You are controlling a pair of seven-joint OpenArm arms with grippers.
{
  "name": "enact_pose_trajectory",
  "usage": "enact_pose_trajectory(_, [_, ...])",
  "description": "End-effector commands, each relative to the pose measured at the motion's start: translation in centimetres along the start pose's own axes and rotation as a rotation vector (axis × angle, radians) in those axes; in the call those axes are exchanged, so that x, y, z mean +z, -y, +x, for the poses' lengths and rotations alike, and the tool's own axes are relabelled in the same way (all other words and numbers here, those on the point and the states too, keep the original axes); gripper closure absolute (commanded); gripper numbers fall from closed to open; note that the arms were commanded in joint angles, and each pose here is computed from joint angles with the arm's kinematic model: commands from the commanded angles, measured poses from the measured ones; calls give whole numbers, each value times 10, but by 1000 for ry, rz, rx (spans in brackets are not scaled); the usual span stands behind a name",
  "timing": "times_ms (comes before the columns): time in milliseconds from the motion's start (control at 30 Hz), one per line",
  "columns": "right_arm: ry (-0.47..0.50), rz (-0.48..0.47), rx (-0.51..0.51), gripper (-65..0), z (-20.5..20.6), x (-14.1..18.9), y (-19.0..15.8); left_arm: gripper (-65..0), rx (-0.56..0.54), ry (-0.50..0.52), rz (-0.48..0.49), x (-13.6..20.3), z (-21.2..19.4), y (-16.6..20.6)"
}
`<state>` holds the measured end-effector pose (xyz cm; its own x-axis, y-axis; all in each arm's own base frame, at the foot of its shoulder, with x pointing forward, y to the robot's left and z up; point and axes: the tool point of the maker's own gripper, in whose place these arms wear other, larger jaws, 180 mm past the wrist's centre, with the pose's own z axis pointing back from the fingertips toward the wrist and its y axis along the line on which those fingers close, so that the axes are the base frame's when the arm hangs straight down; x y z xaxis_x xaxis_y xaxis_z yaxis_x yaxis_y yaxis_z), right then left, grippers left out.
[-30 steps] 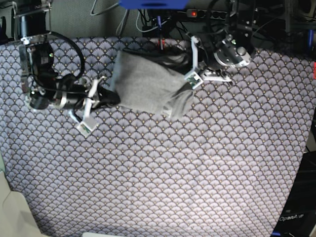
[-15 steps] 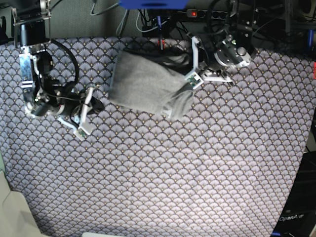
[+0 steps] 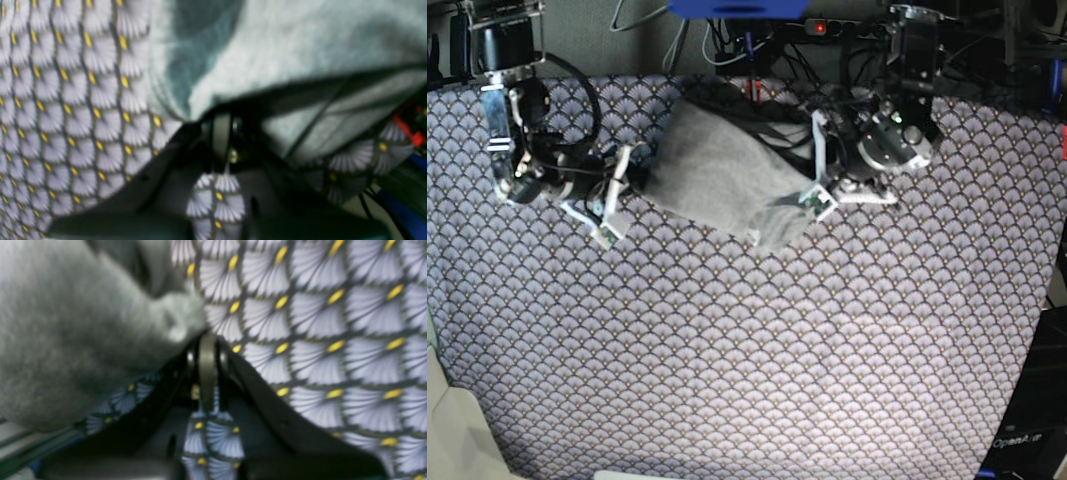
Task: Fold the T-shirt properly
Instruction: 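Grasp the folded bundle's sides with both grippers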
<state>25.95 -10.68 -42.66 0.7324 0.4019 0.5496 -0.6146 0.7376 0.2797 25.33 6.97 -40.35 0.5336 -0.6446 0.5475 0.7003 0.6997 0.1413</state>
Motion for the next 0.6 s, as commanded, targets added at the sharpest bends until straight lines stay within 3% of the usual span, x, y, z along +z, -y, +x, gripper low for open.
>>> enact_pose_trajectory(0, [36, 7, 10, -3, 9, 4, -1, 0, 11, 53, 6, -1, 19, -4])
enact_pose_trajectory(267, [41, 46, 19, -3, -6, 6, -33, 0, 96, 55, -35, -32, 33, -12])
enact_pose_trajectory(567, [58, 62, 53, -3, -8, 13, -55, 0, 117, 86, 22, -19, 41, -33])
